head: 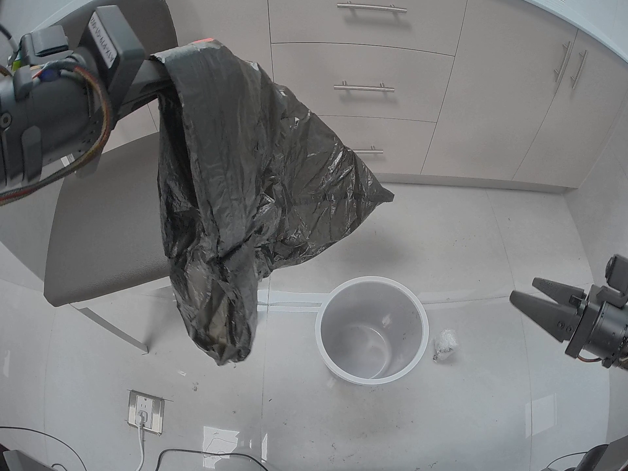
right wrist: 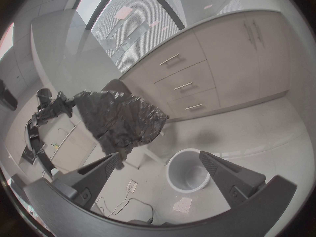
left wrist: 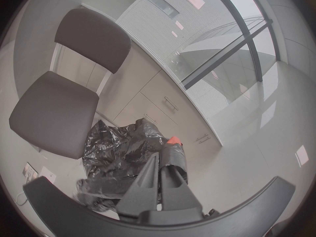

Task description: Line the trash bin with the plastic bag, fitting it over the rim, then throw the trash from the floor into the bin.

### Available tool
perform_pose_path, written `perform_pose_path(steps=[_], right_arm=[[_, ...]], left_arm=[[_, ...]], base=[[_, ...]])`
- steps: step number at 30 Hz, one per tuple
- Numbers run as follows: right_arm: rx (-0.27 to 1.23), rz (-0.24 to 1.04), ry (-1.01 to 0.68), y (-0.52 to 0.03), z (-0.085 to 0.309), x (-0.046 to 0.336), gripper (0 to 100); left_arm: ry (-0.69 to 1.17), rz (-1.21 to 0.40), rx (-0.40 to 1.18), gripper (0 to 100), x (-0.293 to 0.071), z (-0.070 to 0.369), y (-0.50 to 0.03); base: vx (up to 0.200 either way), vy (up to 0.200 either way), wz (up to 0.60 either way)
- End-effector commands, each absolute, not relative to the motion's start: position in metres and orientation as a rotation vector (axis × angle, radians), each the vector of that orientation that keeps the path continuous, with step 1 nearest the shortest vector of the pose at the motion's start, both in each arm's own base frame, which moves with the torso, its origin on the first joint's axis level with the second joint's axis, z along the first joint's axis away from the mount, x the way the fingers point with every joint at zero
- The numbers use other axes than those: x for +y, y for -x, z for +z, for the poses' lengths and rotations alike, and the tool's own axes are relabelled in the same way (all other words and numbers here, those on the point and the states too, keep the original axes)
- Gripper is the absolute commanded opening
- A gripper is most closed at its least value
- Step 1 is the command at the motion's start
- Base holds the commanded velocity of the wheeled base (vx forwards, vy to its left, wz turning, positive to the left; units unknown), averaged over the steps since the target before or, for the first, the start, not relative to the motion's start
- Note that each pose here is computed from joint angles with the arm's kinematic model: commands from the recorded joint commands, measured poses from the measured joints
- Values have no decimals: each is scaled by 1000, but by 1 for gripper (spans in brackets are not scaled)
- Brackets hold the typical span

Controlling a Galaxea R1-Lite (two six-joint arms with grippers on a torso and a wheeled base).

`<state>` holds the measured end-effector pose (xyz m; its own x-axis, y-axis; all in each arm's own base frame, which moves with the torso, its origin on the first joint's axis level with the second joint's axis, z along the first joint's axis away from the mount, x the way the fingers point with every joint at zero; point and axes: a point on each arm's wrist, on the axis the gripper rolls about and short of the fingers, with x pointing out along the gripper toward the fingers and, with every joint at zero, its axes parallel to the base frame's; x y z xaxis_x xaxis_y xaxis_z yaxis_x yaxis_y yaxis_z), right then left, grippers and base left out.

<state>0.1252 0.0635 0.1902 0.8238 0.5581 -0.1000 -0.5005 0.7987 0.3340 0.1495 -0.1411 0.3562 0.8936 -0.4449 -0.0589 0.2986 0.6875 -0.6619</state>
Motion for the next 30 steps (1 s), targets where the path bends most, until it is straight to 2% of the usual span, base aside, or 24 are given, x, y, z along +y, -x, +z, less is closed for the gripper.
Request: perform_pose_path(steps=[1, 9, 12, 13, 18, 22, 30], right_arm=[[249, 651, -281, -120, 181, 75, 100], [263, 684, -266, -143, 172, 103, 100], [244, 684, -254, -158, 170, 129, 100], [246, 684, -251, -159, 169, 130, 100], [310, 712, -187, -167, 143, 189, 100], [338, 733, -160, -169, 125, 210, 100], [358, 653, -143, -198, 101, 238, 100]], left_arm=[[712, -387, 249, 0, -163, 352, -161], [606, -220, 204, 0, -212, 338, -176], [606, -263, 202, 0, -224, 339, -168], [605, -265, 201, 0, -225, 339, -167], [629, -324, 168, 0, -229, 352, -156], [639, -306, 142, 0, -225, 359, -163], [659, -313, 128, 0, -222, 364, -160]], base=[[0, 0, 0], [0, 0, 0], [0, 0, 0], [0, 0, 0], [0, 0, 0], [0, 0, 0], [0, 0, 0]])
